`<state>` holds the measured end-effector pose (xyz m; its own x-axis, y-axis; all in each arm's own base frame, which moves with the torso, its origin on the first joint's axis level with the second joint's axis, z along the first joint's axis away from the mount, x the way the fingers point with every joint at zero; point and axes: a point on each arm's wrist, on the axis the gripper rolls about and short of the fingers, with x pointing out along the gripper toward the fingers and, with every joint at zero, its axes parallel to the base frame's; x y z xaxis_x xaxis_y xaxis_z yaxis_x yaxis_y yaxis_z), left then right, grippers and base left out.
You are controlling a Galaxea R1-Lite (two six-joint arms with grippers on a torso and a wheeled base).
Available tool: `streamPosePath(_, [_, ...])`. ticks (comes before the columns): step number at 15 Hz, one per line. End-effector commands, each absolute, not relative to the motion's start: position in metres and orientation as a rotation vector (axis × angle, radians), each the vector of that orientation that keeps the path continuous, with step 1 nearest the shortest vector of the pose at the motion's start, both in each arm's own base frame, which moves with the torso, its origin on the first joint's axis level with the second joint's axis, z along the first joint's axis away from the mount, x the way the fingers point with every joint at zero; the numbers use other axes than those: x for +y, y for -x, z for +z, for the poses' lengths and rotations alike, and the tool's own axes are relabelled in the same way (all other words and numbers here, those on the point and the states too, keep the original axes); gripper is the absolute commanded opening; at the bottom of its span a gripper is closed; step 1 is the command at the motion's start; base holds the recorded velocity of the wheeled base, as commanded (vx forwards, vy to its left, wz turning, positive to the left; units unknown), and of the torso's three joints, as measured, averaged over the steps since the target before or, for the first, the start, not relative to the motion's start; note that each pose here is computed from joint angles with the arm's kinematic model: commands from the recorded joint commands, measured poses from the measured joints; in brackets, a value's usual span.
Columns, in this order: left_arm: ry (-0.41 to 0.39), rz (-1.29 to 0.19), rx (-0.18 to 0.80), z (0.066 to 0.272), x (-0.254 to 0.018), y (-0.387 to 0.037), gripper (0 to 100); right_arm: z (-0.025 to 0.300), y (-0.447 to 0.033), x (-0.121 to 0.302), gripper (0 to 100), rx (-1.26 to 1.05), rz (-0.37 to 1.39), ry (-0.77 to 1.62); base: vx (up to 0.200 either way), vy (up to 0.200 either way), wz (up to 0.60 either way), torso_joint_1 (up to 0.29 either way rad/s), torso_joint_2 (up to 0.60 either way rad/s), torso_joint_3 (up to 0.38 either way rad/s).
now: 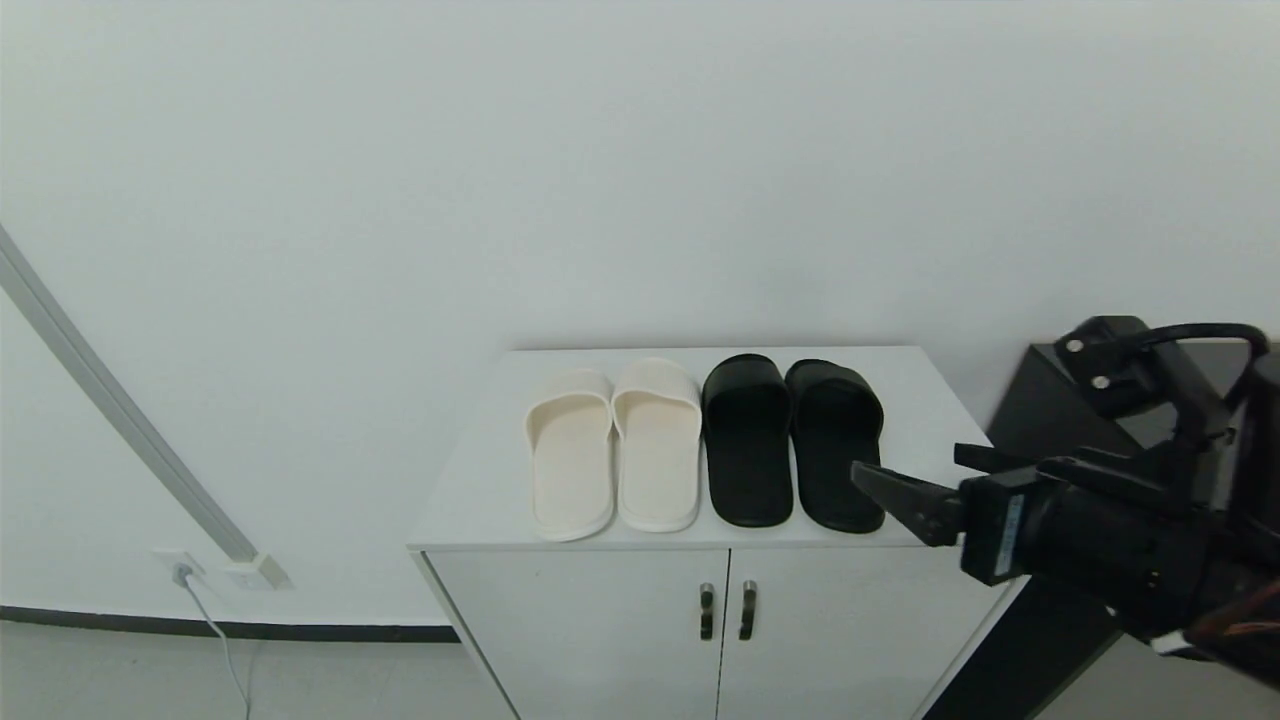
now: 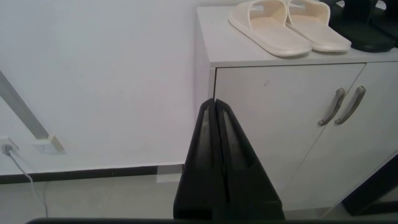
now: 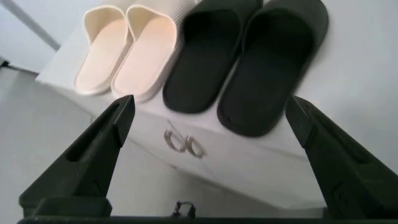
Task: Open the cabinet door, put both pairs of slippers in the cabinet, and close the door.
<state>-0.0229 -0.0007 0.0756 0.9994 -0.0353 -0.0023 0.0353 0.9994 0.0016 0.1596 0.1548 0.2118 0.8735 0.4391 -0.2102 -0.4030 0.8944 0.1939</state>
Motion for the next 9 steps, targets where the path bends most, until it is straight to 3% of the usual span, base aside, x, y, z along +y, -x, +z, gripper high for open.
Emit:
streamPosePath(1, [-0.001, -0.035, 0.003, 0.076, -0.001, 0.023, 0, 0.189, -0.187, 0.195, 100, 0.284, 0.381, -0.099, 0.0, 0.0, 0.0, 0.0, 0.0, 0.0])
streamPosePath(9, [-0.001, -0.035, 0.003, 0.076, -0.001, 0.023, 0, 0.162, -0.248, 0.246, 100, 0.253, 0.107, -0.052, 0.0, 0.0, 0.0, 0.0, 0.0, 0.0])
